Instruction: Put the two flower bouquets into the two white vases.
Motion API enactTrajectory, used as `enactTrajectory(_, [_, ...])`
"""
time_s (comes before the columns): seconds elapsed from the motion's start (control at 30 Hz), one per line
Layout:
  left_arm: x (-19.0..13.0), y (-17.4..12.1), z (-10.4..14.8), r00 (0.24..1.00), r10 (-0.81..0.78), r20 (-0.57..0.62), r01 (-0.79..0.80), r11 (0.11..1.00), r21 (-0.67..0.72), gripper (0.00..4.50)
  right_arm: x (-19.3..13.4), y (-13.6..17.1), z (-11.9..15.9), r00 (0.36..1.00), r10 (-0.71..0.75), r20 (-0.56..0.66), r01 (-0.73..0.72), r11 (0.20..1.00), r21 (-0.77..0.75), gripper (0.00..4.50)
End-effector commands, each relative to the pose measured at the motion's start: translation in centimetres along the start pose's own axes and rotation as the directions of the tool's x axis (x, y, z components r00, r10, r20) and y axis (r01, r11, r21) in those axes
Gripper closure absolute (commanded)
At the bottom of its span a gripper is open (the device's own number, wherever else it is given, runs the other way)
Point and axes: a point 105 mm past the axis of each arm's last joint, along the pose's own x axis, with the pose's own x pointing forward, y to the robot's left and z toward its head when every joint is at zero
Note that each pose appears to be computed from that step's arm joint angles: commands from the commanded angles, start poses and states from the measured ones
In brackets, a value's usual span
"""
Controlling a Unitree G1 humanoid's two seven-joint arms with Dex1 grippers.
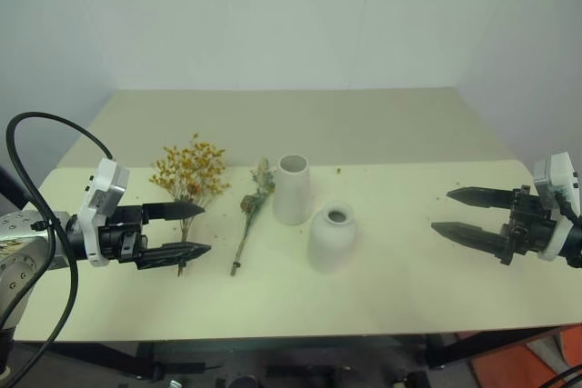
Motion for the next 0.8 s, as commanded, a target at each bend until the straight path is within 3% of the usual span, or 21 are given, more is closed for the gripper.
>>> enactTrajectory(0.03, [-0.3, -0.4, 0.9, 1.000, 0.002, 0.012, -0.003, 0.999, 0.041, 0.00, -0.1, 0.1, 1.1, 1.000, -0.001, 0.029, 0.002, 0.999, -0.049, 0.02])
enactTrajectory(0.27, [-0.4, -0.3, 1.0, 1.000, 0.015, 0.012, -0.016, 0.999, 0.046, 0.00, 0.1, 0.0, 1.2, 0.999, 0.000, 0.034, 0.002, 0.999, -0.052, 0.02])
enactTrajectory(0.5, [-0.6, 3.1, 0.3, 0.952, 0.286, -0.110, -0.286, 0.958, 0.019, 0.00, 0.3, -0.4, 3.0, 0.996, -0.029, 0.089, 0.039, 0.994, -0.105, 0.02])
enactTrajectory(0.6, [-0.7, 5.0, -0.2, 0.894, 0.410, -0.179, -0.424, 0.904, -0.051, 0.00, 0.6, -0.4, 3.1, 0.996, -0.027, 0.087, 0.036, 0.994, -0.106, 0.02])
enactTrajectory(0.8, [-1.3, 6.3, -2.0, 0.772, 0.496, -0.398, -0.566, 0.821, -0.074, 0.00, 1.0, -0.6, 3.1, 0.995, -0.030, 0.090, 0.040, 0.994, -0.106, 0.02])
